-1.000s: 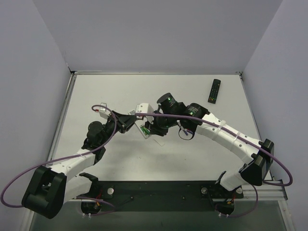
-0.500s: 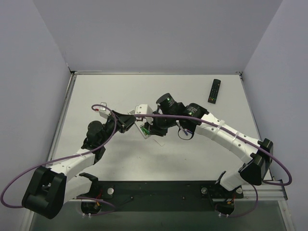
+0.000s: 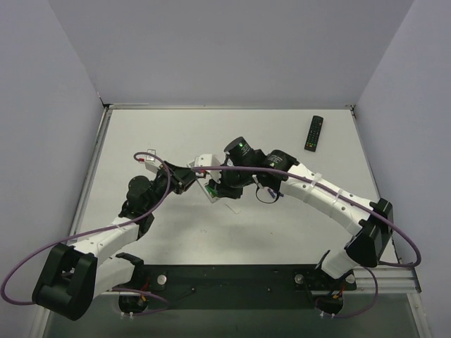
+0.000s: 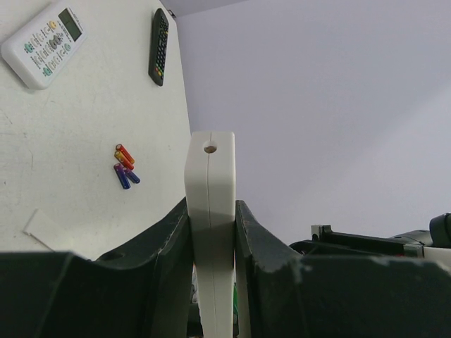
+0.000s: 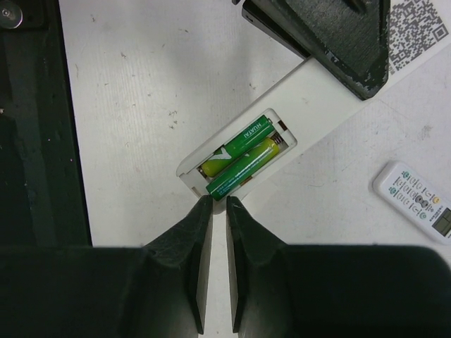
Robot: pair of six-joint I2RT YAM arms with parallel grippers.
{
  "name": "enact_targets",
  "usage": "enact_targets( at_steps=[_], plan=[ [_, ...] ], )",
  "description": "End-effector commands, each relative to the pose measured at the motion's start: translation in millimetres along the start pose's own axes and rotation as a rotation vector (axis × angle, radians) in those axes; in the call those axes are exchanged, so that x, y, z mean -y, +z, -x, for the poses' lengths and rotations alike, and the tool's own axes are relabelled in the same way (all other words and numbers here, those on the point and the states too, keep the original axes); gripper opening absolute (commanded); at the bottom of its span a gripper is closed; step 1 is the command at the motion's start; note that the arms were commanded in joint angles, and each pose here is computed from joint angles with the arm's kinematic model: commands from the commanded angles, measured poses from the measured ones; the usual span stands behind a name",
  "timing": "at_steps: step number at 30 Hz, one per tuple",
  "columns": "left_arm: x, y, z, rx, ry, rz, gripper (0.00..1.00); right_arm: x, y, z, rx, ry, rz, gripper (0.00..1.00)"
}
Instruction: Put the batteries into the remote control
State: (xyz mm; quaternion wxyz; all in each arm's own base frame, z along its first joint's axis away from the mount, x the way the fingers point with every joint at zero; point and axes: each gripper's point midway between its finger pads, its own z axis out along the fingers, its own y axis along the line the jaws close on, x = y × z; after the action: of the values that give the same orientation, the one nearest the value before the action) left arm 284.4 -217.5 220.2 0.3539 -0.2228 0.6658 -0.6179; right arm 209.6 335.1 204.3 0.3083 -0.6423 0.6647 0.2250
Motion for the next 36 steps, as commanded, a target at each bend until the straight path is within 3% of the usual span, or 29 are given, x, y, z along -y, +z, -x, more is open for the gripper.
enact_targets(
  at_steps=[1, 13, 23, 36],
  plan=[
    [44, 2, 5, -0.001, 0.048, -0.126, 0.00, 3, -1, 16, 0.028, -0.026, -0.004, 0.09],
    [62, -1, 3, -0.014, 0.097, -0.192, 0.00, 11, 20, 11, -0.034, 0.081, -0.015, 0.00],
    [76, -5, 2, -0.021, 0.140, -0.248, 0.00, 32, 37, 2, -0.126, 0.216, -0.101, 0.00],
    [79, -8, 1, -0.010, 0.141, -0.263, 0.00, 54, 59, -5, -0.185, 0.507, -0.237, 0.00]
  ],
)
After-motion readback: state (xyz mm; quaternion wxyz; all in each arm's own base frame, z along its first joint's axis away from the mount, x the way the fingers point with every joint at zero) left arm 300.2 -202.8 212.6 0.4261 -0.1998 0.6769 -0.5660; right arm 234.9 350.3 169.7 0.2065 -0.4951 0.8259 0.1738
